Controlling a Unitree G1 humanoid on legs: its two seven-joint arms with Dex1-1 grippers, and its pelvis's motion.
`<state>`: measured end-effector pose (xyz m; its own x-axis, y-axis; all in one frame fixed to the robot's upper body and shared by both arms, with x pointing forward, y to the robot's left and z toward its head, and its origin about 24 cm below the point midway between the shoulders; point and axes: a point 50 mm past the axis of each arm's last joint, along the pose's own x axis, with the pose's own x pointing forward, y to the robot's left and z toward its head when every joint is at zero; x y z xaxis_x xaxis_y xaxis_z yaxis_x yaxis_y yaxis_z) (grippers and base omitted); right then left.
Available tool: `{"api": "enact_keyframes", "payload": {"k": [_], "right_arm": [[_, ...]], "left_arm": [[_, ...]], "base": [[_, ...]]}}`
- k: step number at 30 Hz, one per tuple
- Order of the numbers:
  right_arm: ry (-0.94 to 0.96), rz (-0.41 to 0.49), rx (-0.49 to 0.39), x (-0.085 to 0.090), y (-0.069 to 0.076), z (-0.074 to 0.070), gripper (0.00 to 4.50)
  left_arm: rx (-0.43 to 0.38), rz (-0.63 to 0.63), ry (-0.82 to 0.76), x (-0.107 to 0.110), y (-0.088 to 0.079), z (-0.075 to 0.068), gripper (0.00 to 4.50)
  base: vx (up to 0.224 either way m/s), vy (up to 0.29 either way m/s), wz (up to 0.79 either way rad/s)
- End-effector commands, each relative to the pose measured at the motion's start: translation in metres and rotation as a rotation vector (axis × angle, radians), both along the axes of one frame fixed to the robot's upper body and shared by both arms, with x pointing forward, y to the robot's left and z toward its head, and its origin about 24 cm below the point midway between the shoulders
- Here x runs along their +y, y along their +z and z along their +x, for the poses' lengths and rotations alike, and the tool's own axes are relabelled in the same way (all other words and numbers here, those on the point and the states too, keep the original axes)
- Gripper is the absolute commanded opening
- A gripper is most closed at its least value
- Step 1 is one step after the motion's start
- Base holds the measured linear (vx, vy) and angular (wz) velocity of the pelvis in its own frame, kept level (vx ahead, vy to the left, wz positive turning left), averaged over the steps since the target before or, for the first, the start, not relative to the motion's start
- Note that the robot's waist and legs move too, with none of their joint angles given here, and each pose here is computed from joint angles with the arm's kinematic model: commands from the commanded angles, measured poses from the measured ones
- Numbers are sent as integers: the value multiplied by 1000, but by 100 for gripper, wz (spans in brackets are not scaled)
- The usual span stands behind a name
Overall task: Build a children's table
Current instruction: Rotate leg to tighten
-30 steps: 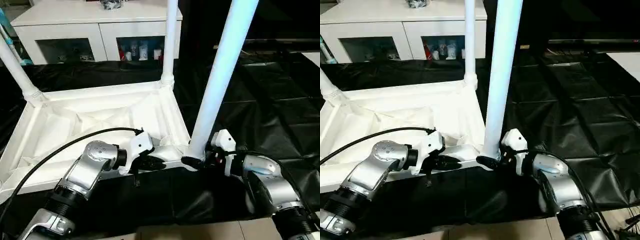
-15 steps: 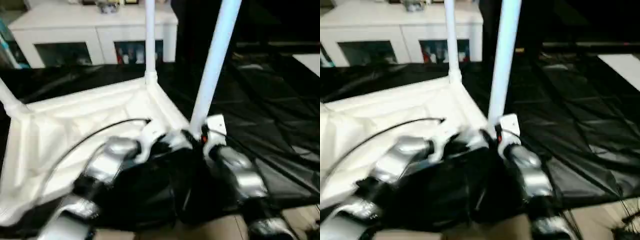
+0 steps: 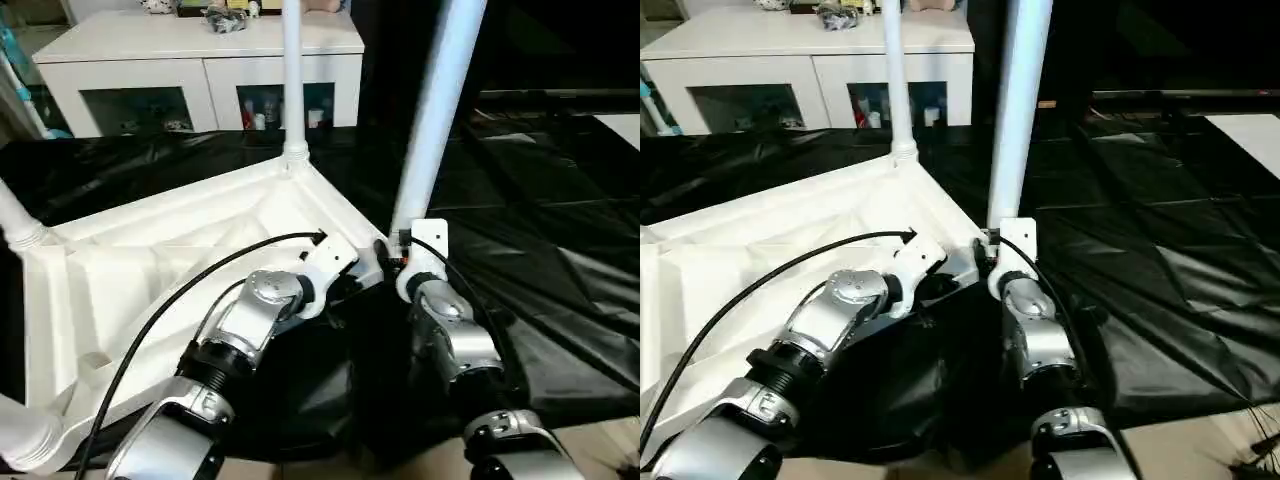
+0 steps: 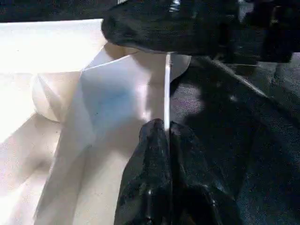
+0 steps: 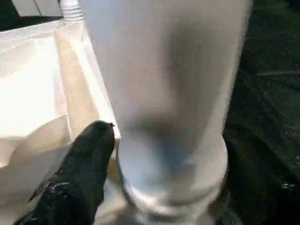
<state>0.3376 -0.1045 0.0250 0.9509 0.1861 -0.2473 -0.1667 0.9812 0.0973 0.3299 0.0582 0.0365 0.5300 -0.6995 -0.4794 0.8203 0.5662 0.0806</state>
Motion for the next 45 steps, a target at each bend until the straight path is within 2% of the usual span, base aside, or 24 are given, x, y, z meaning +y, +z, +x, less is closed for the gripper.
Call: {"api": "enact_keyframes", "payload": {"k": [1,5,8,11,15,19,23,27,34,35,38,40,44,45], "right_arm": [[127,36,-3,26,-1,-5,384],[240,-70,-87,20,7,-5,397],[328,-99,-119,14,9,-8,397],[386,-125,-156,1,13,-8,397],[491,-214,-209,-29,20,-12,397],[558,-205,-210,-36,22,-17,397],[810,-178,-157,-47,19,-42,397],[898,-173,-132,-51,16,-51,397],[891,-119,-142,-53,19,-52,397],[899,-104,-146,-53,20,-53,370],[906,-96,-142,-54,20,-55,358],[909,-105,-130,-55,18,-56,329],[917,-113,-113,-56,14,-58,304],[923,-117,-110,-56,14,-58,285]], "left_arm": [[67,8,3,1,-19,-9,0],[66,-20,-84,6,-17,-14,0],[63,-36,-135,11,-17,-18,0],[70,-42,-163,18,-17,-20,0],[62,-60,-262,31,-10,-28,0],[66,-69,-301,36,-6,-32,0],[84,-55,-348,51,-3,-38,0],[95,-57,-368,56,-1,-42,0],[113,-71,-409,58,2,-48,0],[115,-73,-416,57,3,-49,0],[122,-73,-423,57,3,-50,0],[123,-71,-423,57,3,-50,0],[125,-66,-423,58,3,-50,0],[127,-65,-424,58,3,-50,0]], "base": [[0,0,0],[0,0,0],[0,0,0],[0,0,0],[0,0,0],[0,0,0],[0,0,0],[0,0,0],[0,0,0],[0,0,0],[0,0,0],[0,0,0],[0,0,0],[0,0,0]]}}
